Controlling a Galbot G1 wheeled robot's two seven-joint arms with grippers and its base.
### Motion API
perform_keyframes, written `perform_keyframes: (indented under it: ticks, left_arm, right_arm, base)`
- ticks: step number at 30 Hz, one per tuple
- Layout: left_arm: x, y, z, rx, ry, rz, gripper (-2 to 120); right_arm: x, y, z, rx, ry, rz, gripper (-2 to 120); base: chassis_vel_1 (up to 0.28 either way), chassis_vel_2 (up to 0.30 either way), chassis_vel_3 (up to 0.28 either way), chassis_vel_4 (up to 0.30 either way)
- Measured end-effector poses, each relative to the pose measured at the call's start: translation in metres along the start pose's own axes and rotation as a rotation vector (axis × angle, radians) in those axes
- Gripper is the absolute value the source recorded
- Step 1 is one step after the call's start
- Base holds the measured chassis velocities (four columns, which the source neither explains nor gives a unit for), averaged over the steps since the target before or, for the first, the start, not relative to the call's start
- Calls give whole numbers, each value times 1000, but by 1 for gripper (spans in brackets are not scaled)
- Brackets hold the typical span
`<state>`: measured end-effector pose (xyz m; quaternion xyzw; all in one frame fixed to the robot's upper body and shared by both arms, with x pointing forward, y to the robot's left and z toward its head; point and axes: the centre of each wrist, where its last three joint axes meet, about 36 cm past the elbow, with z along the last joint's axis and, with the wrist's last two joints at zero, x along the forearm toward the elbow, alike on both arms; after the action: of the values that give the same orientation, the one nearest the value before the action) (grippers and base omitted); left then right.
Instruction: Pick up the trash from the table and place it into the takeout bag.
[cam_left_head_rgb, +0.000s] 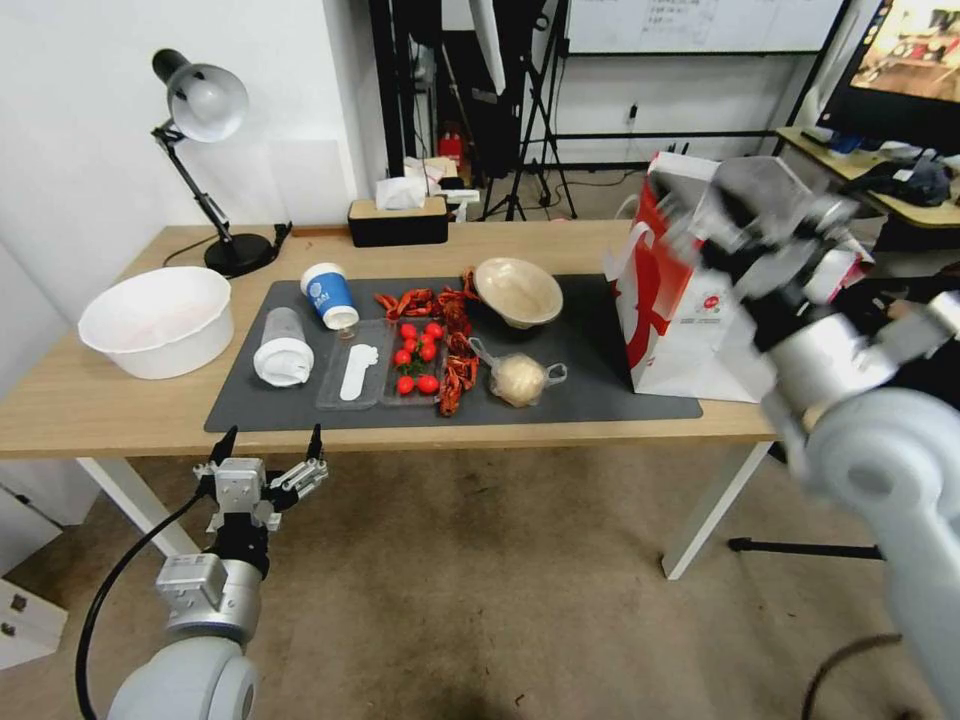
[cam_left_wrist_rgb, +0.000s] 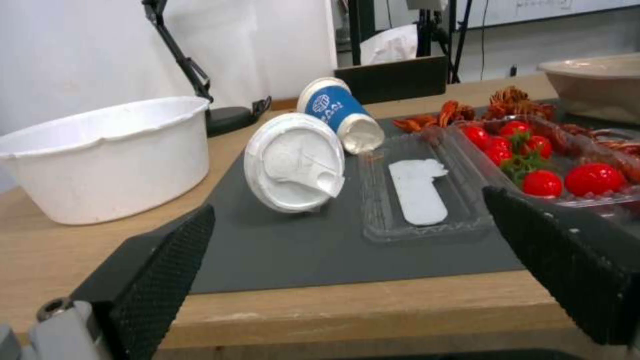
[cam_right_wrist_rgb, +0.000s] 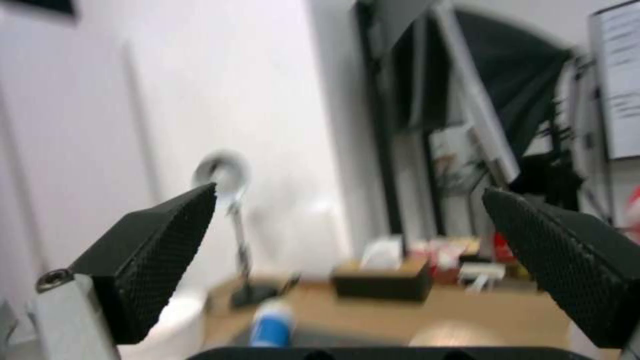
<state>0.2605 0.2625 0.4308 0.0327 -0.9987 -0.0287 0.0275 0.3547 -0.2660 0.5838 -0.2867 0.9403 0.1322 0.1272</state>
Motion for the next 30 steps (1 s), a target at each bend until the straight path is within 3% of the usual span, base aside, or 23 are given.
perform_keyframes:
  ticks: [3, 7, 14, 18, 20, 26, 30]
  left_arm:
    - [-1, 2, 2, -2, 4, 1, 100]
    - [-2, 2, 4, -3, 6, 2, 100]
    - [-5, 4, 7, 3, 7, 4, 100]
    - [-6, 4, 8, 5, 5, 5, 100]
    - [-7, 4, 8, 7, 5, 6, 100]
    - [-7, 5, 8, 6, 5, 8, 100]
    - [-8, 5, 8, 6, 4, 7, 100]
  right_arm:
    - [32, 23, 28, 132, 69, -12, 100]
    - [51, 33, 46, 209, 100, 47, 100]
    - [94, 51, 96, 327, 145, 291, 100]
    - [104, 55, 115, 337, 161, 357, 100]
    - [116, 61, 140, 320, 185, 410, 100]
    - [136, 71, 182, 274, 241, 444, 99]
    - [137, 73, 188, 265, 250, 444, 96]
  base:
    - [0, 0, 0, 0]
    - [0, 0, 0, 0]
    - [0, 0, 0, 0]
    - [0, 0, 0, 0]
    - [0, 0, 0, 0]
    - [0, 0, 0, 0]
    - [0, 0, 0, 0]
